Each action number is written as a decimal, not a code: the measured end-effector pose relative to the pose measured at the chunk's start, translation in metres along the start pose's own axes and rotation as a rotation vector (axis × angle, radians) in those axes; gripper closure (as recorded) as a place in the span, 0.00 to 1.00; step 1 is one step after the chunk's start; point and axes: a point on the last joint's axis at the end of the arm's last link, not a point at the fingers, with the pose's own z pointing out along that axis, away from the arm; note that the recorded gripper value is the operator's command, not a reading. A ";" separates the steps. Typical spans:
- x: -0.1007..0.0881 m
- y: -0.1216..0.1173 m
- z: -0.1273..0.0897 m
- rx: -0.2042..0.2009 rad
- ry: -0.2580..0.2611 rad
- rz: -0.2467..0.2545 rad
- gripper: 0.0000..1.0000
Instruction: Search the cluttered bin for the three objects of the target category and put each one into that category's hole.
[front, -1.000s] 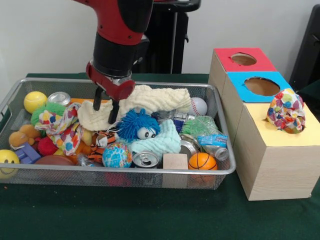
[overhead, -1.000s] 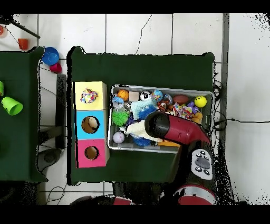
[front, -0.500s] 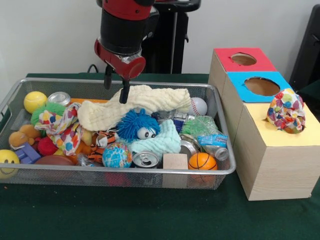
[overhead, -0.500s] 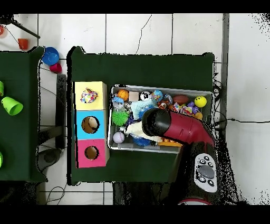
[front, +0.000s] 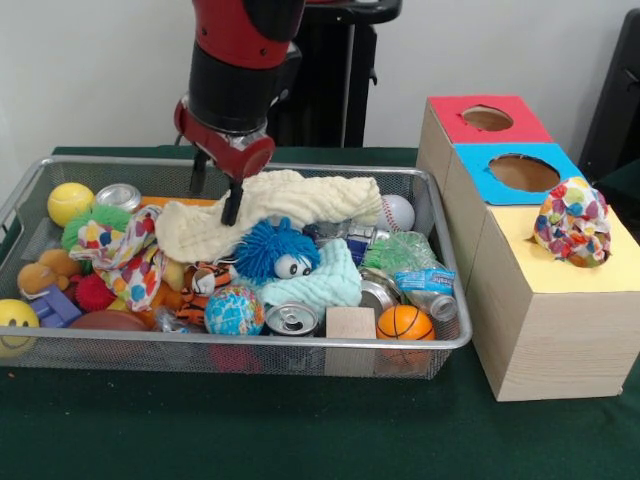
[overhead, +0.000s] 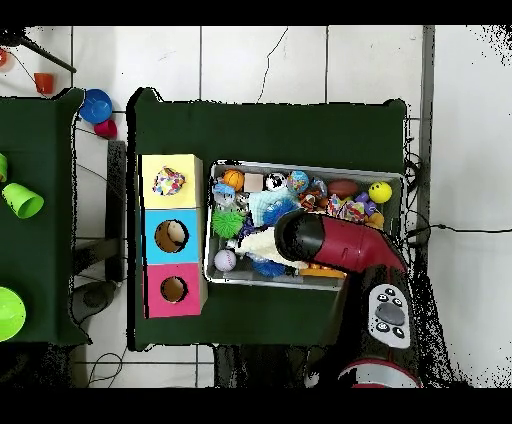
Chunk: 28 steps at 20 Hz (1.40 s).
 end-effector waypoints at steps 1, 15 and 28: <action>-0.001 -0.002 0.005 0.001 -0.011 -0.007 0.00; -0.020 -0.035 0.046 -0.021 -0.061 -0.011 0.00; -0.047 -0.041 -0.009 -0.059 0.010 0.048 0.00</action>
